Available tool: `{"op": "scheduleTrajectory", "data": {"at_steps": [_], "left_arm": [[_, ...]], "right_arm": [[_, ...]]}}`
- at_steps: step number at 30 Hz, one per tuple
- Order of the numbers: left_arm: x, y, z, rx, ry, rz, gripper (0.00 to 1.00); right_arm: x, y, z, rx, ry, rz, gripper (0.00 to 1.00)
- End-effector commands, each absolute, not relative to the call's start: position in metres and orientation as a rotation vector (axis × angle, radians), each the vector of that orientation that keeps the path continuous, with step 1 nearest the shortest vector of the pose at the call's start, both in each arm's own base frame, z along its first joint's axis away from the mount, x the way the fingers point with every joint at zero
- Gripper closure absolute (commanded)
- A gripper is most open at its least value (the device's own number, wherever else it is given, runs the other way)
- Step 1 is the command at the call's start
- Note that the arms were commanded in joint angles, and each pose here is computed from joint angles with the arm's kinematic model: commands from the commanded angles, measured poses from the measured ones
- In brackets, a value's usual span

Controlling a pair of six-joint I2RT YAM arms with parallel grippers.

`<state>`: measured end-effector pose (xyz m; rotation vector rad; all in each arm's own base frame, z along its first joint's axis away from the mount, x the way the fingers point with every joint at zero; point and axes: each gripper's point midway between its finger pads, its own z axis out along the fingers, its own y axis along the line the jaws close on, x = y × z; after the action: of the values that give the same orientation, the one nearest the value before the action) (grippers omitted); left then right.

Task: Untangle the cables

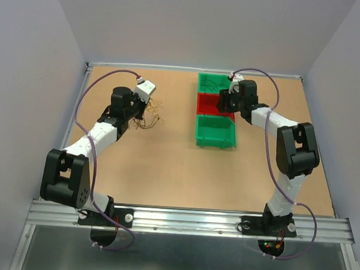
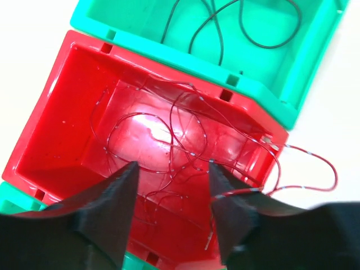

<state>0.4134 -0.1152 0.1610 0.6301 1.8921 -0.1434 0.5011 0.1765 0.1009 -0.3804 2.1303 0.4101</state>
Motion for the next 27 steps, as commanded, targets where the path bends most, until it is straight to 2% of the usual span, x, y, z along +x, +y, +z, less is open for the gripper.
{"op": "scheduleTrajectory", "data": {"at_steps": [1,10,18,23,27], "left_arm": [[0.414,-0.120,0.189,0.643,1.801,-0.138,0.77],[0.413,-0.121,0.190,0.649,1.799,-0.142,0.77],[0.413,-0.122,0.188,0.651,1.803,-0.140,0.77],[0.414,-0.122,0.187,0.653,1.804,-0.138,0.77],[0.414,-0.122,0.187,0.653,1.805,-0.138,0.77]], "right_arm": [[0.510,0.165,0.140,-0.284,2.003,0.351,0.35],[0.514,0.120,0.162,-0.089,1.876,0.388,0.32],[0.525,0.109,0.145,-0.011,1.902,0.461,0.26],[0.533,0.111,0.133,-0.002,1.924,0.491,0.27],[0.539,0.123,0.127,-0.024,1.941,0.567,0.33]]}}
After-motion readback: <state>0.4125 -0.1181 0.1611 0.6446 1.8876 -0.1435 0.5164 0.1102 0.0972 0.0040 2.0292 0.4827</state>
